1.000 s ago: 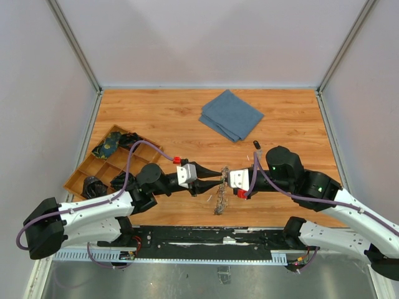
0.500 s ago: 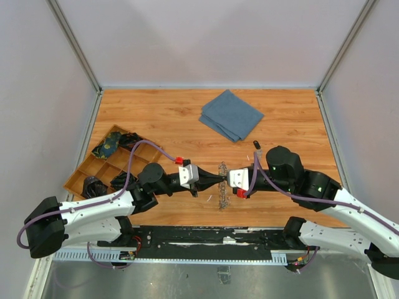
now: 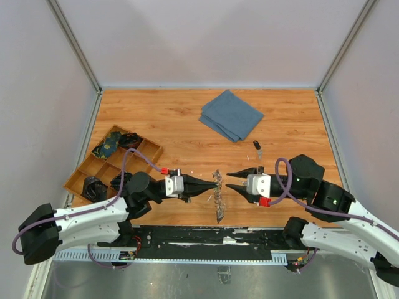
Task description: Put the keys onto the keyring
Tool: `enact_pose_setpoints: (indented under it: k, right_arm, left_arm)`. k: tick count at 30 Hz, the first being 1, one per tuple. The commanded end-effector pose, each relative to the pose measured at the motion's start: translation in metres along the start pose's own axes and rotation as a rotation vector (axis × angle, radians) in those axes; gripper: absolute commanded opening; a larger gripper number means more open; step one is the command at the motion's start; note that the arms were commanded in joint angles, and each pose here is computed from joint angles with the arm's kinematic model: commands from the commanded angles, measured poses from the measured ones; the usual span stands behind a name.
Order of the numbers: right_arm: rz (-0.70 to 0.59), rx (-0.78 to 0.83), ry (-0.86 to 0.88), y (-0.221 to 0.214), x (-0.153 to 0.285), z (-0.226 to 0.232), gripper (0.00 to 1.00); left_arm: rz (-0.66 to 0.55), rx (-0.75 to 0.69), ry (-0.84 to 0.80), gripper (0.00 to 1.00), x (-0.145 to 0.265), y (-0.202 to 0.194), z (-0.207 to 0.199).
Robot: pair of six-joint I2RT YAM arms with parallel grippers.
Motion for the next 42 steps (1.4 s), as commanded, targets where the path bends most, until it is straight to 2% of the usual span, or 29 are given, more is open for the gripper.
enact_pose_setpoints:
  k: [1, 6, 12, 42]
  right_arm:
    - [-0.135, -0.052, -0.02, 0.018, -0.001, 0.003, 0.35]
    - [-0.217, -0.119, 0.027, 0.026, -0.006, 0.012, 0.36]
    - [-0.258, -0.164, 0.047, 0.027, -0.012, 0.017, 0.35]
    - [-0.281, -0.204, 0.085, 0.021, -0.031, 0.023, 0.16]
  left_arm:
    - [-0.201, -0.141, -0.116, 0.01, 0.006, 0.039, -0.018]
    - [-0.259, -0.205, -0.182, 0.01, 0.013, 0.046, -0.029]
    - [-0.29, -0.23, -0.179, 0.01, 0.016, 0.054, -0.03]
    - [-0.298, -0.233, -0.174, 0.0, 0.013, 0.057, -0.029]
Point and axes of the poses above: each gripper's point midway between its finger pads, its own x axis back along the fingers, its own z axis along the line the jaws close on, y = z × x, the point moved 5 cm from there along x, back along the fingers, and after that the axes turned 10 degrees about x, right-handed, at the moved point
